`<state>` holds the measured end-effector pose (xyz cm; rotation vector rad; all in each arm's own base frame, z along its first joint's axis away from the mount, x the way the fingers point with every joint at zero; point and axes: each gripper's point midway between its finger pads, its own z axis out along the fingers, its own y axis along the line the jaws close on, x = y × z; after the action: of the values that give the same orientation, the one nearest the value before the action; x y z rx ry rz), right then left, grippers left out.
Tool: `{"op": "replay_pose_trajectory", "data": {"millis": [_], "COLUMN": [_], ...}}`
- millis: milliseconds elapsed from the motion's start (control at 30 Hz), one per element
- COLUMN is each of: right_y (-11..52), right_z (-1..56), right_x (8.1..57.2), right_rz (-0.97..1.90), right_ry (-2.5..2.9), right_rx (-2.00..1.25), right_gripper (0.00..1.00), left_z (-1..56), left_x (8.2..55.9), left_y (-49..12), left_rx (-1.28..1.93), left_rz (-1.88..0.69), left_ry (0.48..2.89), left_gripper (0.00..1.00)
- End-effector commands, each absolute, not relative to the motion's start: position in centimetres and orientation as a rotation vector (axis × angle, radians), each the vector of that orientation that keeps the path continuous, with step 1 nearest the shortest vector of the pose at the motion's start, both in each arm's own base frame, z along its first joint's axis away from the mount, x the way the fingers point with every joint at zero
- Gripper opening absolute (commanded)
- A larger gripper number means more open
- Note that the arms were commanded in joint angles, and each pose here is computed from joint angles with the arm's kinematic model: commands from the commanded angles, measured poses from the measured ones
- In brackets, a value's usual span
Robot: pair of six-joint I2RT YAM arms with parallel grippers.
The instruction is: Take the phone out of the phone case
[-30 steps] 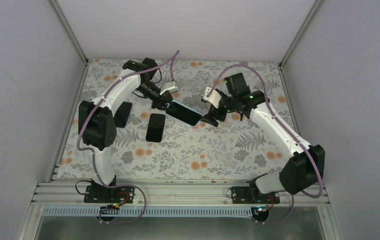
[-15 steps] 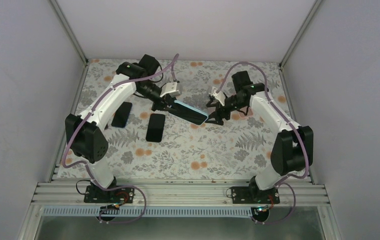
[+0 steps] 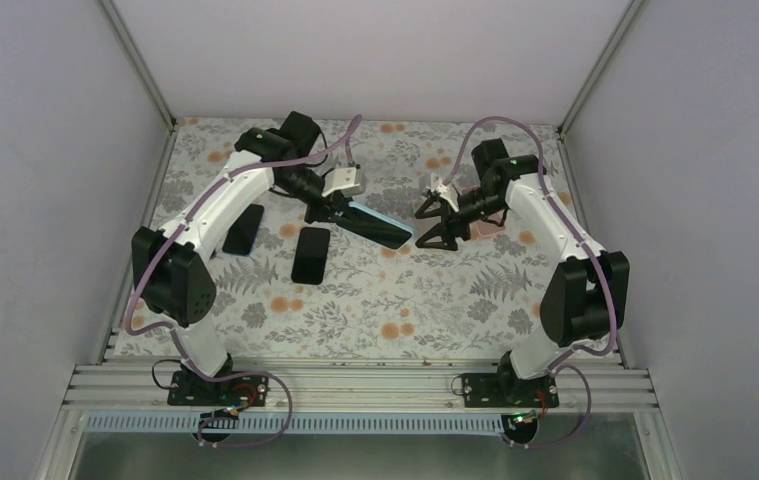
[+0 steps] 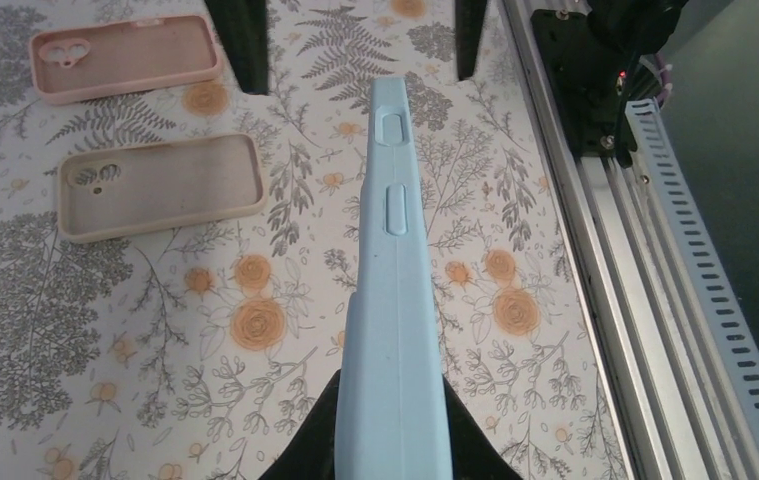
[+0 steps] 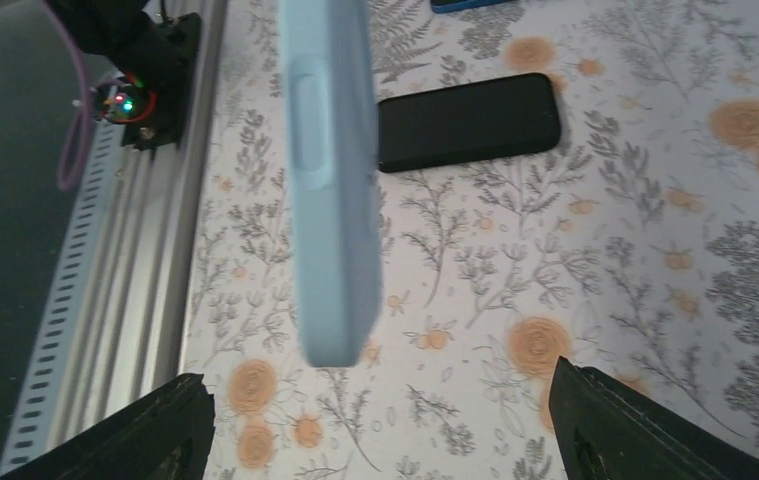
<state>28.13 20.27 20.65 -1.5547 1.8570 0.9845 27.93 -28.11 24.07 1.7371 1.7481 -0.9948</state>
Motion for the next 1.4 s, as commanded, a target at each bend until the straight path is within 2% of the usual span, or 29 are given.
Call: {"op": "replay_pose_trajectory", "data": {"millis": [0,233,900,1133,1367], "right_y": [20.8,21.0,20.7,20.4,21.0], "right_z": [21.7,21.5,20.1,19.7,19.5], "right_x": [26.4,28.4,33.4,35.2,36.7], "right_rz": [1.096,1.007,0.829,0.722,0.612], "right_ry": [1.791,1.8,1.889,1.911,1.927], "right_rx": [-1.571,-1.527,-1.431,-1.406,-1.379], "right_gripper": [0.86,0.87,0.82,0.79,0.8], "left_z": [25.3,25.6,27.1,29.0,29.5], "left_x": [28.2,27.8,26.3,24.7,22.9], "left_y": [-28.8,-28.9,-29.0,-29.5,-31.2], "left_rx": [1.718,1.728,1.745,1.723,1.734], "left_rz": [-1.001,-1.024,-1.093,-1.257,-1.373], "left_ry": [1.68,1.671,1.627,1.548,1.492], "left_gripper": [0.02,0.02,0.02,0.02,0.02]}}
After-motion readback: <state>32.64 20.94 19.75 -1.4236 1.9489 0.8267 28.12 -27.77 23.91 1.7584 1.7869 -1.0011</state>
